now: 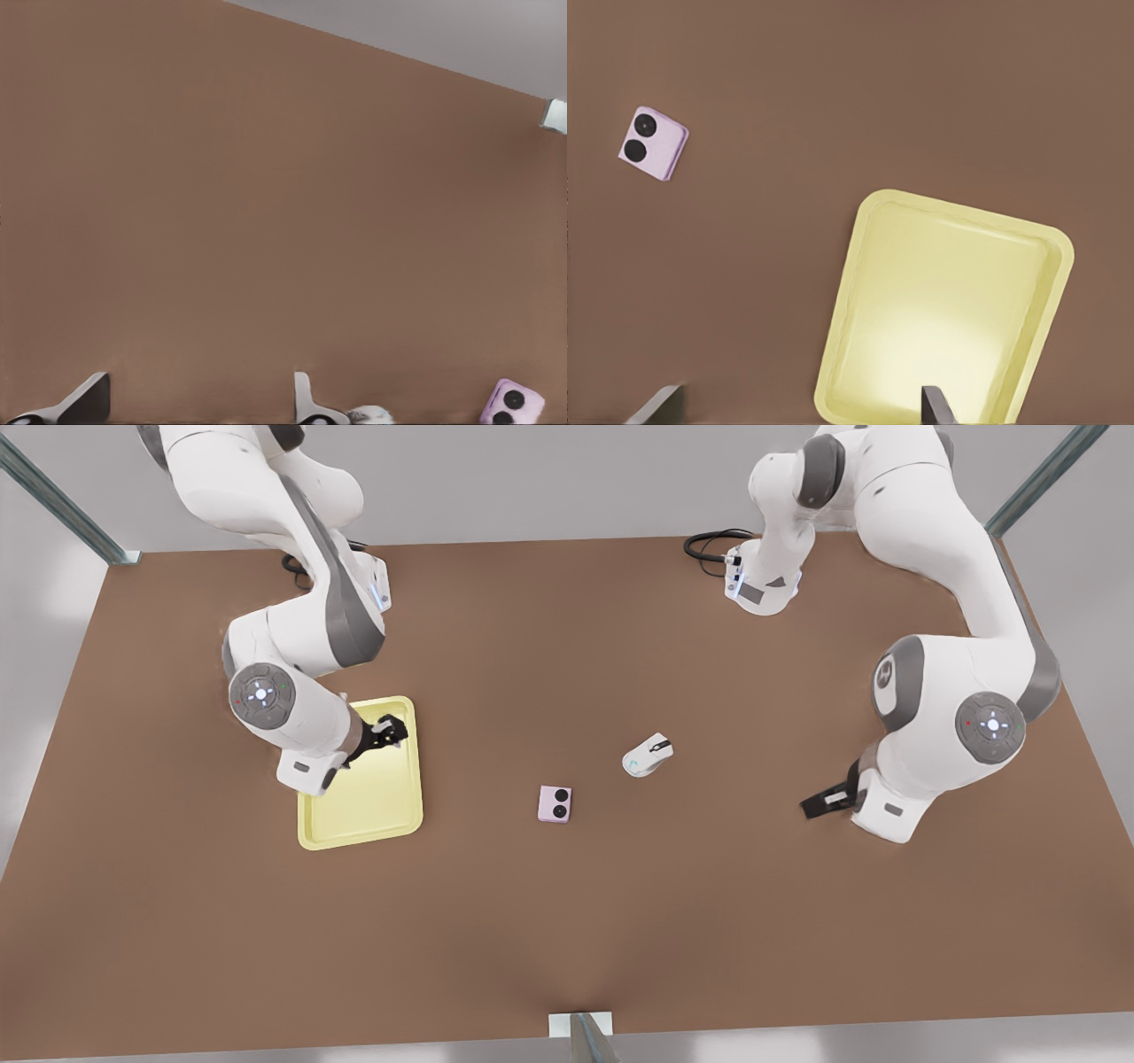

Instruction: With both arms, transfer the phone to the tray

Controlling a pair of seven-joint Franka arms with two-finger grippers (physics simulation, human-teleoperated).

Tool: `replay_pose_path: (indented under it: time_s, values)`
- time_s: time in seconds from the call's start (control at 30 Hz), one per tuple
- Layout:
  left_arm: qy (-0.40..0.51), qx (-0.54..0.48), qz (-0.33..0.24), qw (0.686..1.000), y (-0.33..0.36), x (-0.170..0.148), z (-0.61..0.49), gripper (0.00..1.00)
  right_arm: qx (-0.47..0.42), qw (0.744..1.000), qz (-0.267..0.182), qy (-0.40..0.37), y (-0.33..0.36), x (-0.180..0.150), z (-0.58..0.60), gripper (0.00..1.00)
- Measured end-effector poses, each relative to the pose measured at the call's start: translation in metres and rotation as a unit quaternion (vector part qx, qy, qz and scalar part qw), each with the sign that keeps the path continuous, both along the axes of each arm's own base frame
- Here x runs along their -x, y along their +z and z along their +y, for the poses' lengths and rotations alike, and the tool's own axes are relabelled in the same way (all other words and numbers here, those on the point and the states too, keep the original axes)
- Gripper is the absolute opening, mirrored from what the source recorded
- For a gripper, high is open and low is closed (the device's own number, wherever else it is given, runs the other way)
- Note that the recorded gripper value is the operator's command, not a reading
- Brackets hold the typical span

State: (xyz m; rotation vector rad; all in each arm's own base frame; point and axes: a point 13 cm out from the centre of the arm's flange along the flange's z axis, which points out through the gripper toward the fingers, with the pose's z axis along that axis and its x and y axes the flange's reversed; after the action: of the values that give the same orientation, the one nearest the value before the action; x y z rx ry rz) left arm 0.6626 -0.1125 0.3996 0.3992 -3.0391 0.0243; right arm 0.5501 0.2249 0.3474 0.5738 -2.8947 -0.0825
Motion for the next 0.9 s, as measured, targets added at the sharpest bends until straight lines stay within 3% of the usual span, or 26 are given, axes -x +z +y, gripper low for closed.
replay_pose_path:
  time_s: [0.13, 0.27, 0.53, 0.9]
  values:
    - [-0.063, -0.017, 0.020, 0.998, 0.032, 0.045, 0.032, 1.00, 0.003, 1.000, -0.001, 0.028, -0.044, 0.028, 0.112, 1.00]
    - [-0.102, -0.044, 0.031, 0.993, 0.029, 0.057, 0.047, 1.00, 0.005, 1.000, -0.018, -0.003, -0.083, 0.044, 0.184, 1.00]
    - [-0.149, -0.052, 0.051, 0.986, 0.012, 0.055, 0.061, 1.00, 0.020, 0.987, -0.051, -0.149, -0.173, 0.008, 0.240, 1.00]
    - [-0.191, -0.041, 0.055, 0.979, 0.005, 0.046, 0.059, 1.00, 0.030, 0.938, -0.063, -0.341, -0.248, -0.008, 0.279, 1.00]
